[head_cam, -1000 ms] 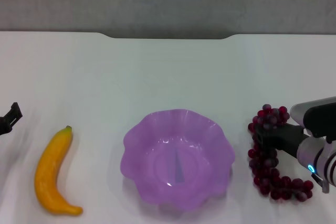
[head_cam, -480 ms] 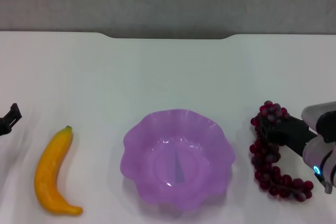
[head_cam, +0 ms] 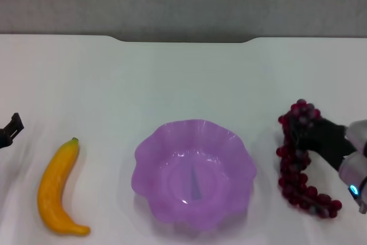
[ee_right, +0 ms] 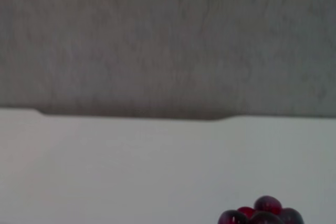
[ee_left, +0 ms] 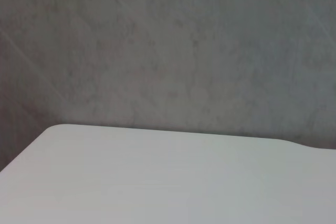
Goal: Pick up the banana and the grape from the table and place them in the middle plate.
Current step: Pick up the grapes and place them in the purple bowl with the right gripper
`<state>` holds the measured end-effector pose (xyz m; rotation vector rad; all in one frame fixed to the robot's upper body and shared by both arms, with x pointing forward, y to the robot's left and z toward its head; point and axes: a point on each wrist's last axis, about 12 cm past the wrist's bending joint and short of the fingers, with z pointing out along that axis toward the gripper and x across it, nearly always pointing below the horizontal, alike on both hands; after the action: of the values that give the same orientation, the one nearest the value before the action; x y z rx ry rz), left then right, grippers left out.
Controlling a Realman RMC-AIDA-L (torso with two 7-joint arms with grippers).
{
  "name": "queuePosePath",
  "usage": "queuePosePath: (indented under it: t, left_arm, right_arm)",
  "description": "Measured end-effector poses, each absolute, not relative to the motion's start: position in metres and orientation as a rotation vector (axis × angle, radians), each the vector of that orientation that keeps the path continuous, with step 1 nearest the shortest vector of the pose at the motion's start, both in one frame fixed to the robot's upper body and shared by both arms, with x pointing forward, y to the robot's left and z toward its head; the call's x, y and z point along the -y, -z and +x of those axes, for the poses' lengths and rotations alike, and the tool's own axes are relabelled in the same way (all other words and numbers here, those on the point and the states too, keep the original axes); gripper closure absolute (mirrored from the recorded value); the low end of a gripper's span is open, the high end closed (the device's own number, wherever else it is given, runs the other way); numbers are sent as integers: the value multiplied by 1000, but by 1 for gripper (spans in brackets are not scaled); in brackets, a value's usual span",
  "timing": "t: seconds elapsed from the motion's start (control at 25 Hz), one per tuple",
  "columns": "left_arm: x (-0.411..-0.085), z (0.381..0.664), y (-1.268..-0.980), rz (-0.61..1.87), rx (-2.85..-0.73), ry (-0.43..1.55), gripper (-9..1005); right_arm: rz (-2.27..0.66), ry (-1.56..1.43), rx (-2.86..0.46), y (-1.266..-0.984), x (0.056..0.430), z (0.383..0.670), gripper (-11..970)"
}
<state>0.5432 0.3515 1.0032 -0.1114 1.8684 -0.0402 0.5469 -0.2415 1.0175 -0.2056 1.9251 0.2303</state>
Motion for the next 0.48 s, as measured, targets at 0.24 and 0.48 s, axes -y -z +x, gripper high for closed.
queuePosePath:
  t: [0.24,0.48]
  left_arm:
    - [-351,544,-1004,-110,-1867,41,102]
    - [-351,543,-1003,-112,-1868,41,102]
  right_arm:
    - [-164,-241,-1773,-1025,250,531,625]
    - [-144,-246,-1658,-1034,255,523,629]
